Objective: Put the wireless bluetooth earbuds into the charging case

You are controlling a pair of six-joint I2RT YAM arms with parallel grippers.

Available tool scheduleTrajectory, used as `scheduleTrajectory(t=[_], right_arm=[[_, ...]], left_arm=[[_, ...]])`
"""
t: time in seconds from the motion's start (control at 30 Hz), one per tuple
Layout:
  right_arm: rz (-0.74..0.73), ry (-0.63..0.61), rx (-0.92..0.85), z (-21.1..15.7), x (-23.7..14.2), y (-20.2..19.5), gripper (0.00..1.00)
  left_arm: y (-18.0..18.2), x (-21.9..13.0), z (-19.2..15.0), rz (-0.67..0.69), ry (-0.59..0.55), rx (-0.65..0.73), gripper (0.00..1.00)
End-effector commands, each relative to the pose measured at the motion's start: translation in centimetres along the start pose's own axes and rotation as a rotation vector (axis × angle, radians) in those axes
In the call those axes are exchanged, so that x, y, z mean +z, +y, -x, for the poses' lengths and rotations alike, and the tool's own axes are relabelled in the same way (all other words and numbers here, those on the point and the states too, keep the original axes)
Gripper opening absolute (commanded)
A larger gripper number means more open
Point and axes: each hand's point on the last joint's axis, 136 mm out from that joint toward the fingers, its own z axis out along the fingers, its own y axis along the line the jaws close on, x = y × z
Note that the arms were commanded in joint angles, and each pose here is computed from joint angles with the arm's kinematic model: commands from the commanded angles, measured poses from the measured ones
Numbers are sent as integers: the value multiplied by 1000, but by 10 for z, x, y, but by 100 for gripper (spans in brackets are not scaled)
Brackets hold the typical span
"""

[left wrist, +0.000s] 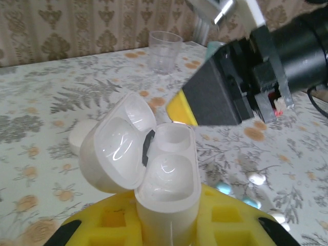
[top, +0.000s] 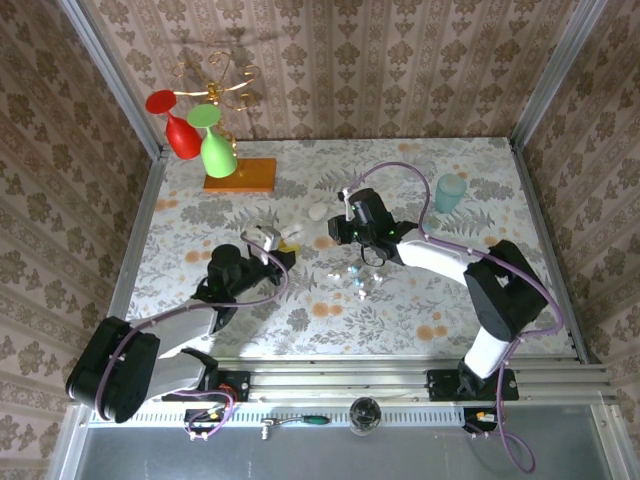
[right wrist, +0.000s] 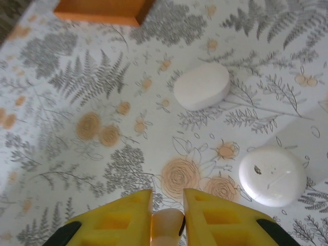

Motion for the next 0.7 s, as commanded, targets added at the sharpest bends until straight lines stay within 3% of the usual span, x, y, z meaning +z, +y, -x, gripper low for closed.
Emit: scheduleTrajectory(t=[0.0, 0.67], right_arm=[[88, -120, -4, 33, -20, 20, 23], [197, -141, -5, 39, -32, 40, 24]], left_arm=[[-7, 8, 10, -46, 1, -23, 0], [-18, 43, 9, -115, 52, -106, 0]])
